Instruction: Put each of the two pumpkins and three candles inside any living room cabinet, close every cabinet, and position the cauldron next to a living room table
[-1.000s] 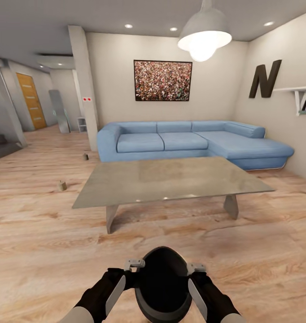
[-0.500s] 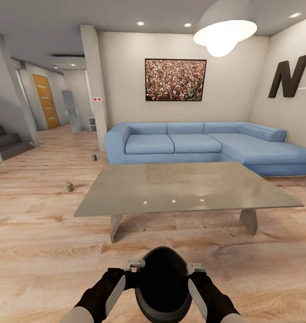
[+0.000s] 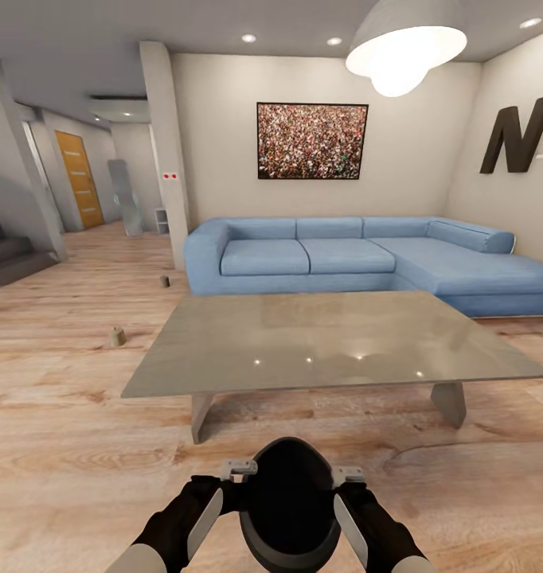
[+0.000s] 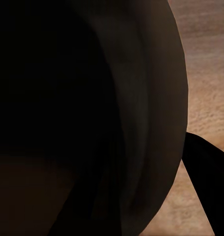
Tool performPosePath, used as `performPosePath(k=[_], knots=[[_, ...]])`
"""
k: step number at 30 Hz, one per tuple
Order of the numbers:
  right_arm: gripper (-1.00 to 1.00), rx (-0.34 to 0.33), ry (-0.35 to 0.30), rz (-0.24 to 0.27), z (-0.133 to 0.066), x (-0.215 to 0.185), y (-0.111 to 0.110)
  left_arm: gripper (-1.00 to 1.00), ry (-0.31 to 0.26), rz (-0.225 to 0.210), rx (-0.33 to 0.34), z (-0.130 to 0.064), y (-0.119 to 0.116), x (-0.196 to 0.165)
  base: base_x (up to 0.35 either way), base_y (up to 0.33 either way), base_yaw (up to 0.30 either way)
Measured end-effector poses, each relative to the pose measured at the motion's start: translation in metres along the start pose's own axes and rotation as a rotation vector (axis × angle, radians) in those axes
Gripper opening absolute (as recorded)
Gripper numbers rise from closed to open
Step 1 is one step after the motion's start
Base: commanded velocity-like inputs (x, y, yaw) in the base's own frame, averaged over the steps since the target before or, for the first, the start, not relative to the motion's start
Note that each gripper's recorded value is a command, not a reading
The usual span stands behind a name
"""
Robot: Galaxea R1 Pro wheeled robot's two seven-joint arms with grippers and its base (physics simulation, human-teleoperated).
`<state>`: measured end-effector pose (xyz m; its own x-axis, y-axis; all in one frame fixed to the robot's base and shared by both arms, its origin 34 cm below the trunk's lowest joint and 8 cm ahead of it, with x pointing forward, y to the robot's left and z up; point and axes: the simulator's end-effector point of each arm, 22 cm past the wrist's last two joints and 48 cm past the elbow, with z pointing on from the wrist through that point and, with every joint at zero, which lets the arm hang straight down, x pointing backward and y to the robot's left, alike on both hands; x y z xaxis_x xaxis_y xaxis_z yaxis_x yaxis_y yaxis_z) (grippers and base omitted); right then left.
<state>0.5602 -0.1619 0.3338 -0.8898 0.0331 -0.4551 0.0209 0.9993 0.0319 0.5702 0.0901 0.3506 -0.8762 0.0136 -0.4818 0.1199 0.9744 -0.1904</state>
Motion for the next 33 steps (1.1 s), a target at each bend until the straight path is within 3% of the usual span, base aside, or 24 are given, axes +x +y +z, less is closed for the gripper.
performPosePath(k=[16, 33], knots=[[-1.00, -0.001, -0.001, -0.001, 0.000, -0.001, 0.000, -1.00, -0.001, -0.002, 0.001, 0.000, 0.000, 0.000, 0.000, 0.000, 0.000], [-1.00, 0.001, 0.031, -0.003, 0.027, 0.027, -0.001, -1.00, 0.029, -0.010, 0.002, 0.026, 0.006, 0.029, 0.000, 0.000, 0.000]])
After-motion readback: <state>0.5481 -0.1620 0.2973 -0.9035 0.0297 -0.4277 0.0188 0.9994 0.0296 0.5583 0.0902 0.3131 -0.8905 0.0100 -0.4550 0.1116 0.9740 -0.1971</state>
